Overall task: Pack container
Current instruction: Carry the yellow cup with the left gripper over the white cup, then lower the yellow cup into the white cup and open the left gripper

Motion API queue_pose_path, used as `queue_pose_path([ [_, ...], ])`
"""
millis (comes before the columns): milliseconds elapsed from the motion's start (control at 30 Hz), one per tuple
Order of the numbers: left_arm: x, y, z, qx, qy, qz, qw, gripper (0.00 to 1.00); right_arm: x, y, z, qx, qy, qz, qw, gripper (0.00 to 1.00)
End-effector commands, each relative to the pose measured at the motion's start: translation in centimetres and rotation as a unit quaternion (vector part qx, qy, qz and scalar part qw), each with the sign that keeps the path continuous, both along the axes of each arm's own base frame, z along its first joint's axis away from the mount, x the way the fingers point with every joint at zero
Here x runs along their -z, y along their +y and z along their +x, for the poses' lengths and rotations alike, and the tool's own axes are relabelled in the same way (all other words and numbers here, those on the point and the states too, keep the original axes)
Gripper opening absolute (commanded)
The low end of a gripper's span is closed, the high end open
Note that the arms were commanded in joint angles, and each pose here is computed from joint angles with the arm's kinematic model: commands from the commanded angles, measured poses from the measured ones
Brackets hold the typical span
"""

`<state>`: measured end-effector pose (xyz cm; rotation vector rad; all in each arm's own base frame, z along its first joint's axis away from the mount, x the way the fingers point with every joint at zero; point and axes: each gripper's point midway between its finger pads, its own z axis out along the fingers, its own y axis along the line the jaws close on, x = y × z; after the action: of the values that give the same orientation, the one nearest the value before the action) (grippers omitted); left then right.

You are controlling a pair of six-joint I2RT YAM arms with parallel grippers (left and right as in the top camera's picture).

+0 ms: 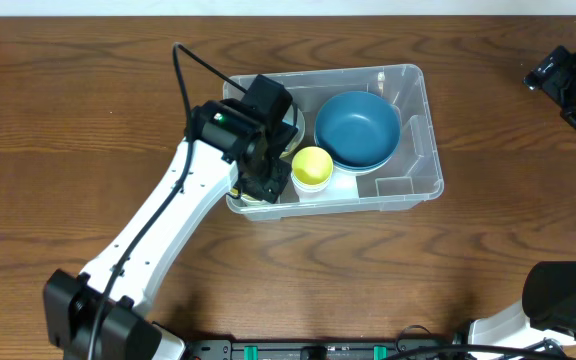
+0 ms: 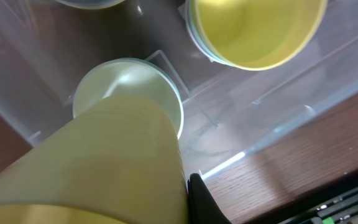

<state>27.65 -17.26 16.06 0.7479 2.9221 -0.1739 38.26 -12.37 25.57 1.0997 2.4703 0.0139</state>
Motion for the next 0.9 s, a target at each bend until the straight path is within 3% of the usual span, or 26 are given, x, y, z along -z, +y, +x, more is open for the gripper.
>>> queue_pose_path([
  [0,0.2,0.1,0.5,0.007,-0.003,0.013,1.0,0.06,-1.0,-0.2,-0.2,0.007,-0.013,-0.005,1.0,0.99],
  [67,0.4,0.1,0.5,0.007,-0.002,0.014,1.0,0.11,-1.0,-0.2,-0.2,0.007,-0.013,-0.005,1.0,0.99],
  [133,0.4,0.2,0.6,0.006,-0.004,0.017,1.0,0.35,-1.0,-0.2,-0.2,0.007,-0.013,-0.005,1.0,0.99],
  [233,0.4,0.5,0.8,0.004,-0.01,0.026,1.0,0.5,-1.0,-0.2,-0.2,0.007,-0.013,-0.005,1.0,0.99],
  [600,0.0,0.5,1.0,-0.005,-0.018,0.021,1.0,0.52,-1.0,-0.2,-0.2,0.007,-0.013,-0.005,1.0,0.99],
  [867,-4.6,1.2,0.2,-0.025,-0.082,-0.017,0.996,0.59,-1.0,-0.2,-0.2,0.007,-0.013,-0.005,1.0,0.99],
])
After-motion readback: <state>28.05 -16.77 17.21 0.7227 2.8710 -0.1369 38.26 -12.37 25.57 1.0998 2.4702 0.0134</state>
